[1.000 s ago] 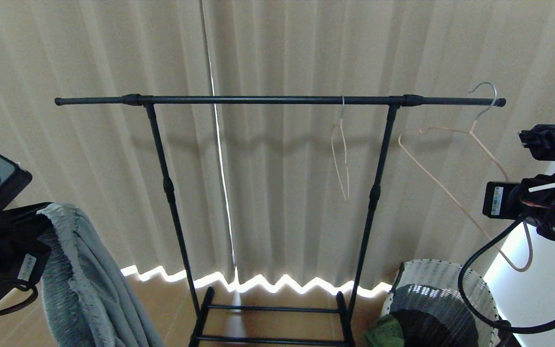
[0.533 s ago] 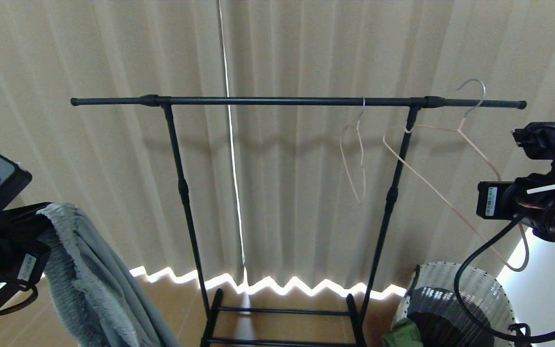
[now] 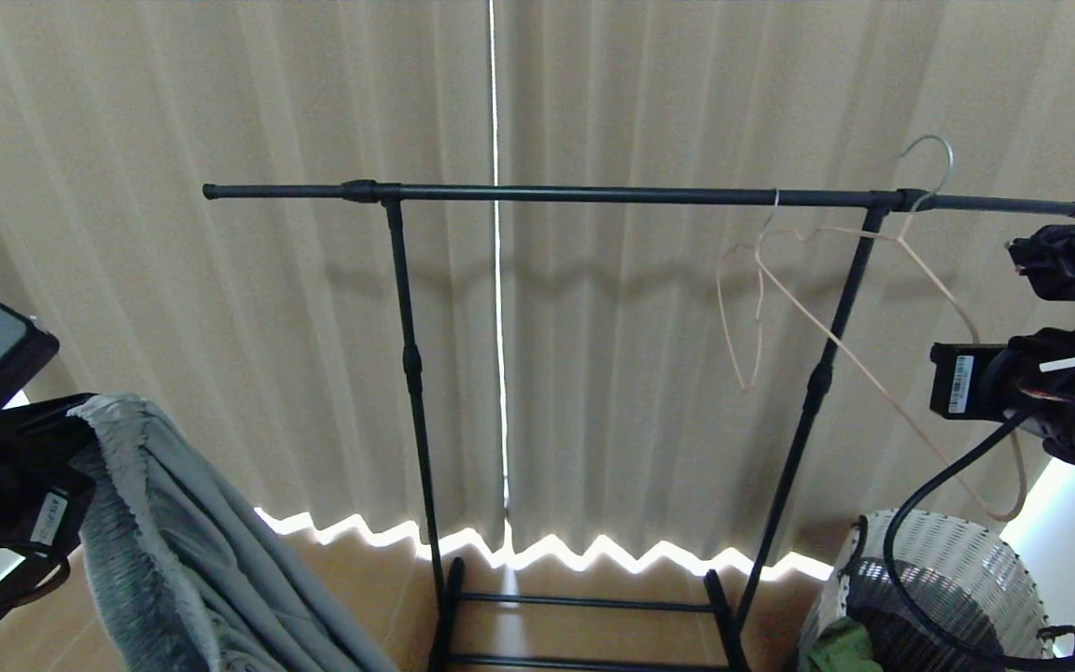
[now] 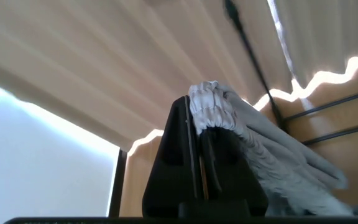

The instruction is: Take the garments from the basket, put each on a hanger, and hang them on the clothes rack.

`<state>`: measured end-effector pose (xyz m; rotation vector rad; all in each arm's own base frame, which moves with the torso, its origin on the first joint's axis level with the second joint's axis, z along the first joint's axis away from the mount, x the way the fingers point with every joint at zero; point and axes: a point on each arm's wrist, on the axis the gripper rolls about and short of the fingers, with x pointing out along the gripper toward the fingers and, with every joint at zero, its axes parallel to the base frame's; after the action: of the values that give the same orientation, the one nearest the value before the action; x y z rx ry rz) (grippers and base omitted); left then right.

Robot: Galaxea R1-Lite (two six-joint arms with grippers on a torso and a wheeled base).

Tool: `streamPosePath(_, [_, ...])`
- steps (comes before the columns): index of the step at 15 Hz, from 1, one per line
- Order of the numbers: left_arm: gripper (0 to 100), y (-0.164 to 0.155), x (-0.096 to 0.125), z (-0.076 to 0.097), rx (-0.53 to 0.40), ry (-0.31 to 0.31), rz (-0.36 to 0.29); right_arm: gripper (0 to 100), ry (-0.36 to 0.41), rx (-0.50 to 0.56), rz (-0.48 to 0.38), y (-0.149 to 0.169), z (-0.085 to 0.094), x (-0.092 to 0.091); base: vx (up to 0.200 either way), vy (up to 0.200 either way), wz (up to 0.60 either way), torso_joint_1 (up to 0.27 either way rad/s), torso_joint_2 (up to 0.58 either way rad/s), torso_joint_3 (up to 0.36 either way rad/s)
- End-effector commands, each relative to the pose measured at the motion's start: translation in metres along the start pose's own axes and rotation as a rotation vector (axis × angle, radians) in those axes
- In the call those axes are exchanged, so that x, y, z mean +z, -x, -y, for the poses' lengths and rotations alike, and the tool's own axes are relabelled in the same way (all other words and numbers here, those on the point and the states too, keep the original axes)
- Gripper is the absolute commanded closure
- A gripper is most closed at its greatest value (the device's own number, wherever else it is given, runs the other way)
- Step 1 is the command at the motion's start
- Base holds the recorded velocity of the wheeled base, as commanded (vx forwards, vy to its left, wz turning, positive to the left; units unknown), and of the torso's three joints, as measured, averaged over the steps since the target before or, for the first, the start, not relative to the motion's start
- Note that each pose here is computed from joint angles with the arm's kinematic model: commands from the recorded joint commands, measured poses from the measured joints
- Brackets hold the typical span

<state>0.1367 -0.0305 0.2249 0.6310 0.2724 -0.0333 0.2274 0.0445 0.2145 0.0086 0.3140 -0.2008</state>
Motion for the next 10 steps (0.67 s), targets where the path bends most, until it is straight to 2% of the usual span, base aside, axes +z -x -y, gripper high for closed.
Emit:
streamPosePath(1, [100,0.000,0.000,0.000,-0.003,-0.001,0.001,100,-0.006,0.006,0.015,0.005,0.001,0.002,0.000,0.000,0.00,0.000,0.00,0.000])
streamPosePath(4, [100,-0.004,0.001,0.001,-0.009,-0.008,-0.005,100,0.001,0.057,0.025,0.012,-0.008,0.003,0.000,0.000,0.00,0.000,0.00,0.000])
streamPosePath(6, [100,-0.015,0.007,0.003,-0.020,-0.038,-0.022,100,0.017,0.129,0.028,0.018,-0.023,0.001,0.000,0.000,0.00,0.000,0.00,0.000])
streamPosePath(10, [100,-0.041,0.043,-0.003,-0.011,-0.024,0.015,100,0.045,0.328,0.035,0.026,-0.054,-0.010,0.000,0.000,0.00,0.000,0.00,0.000])
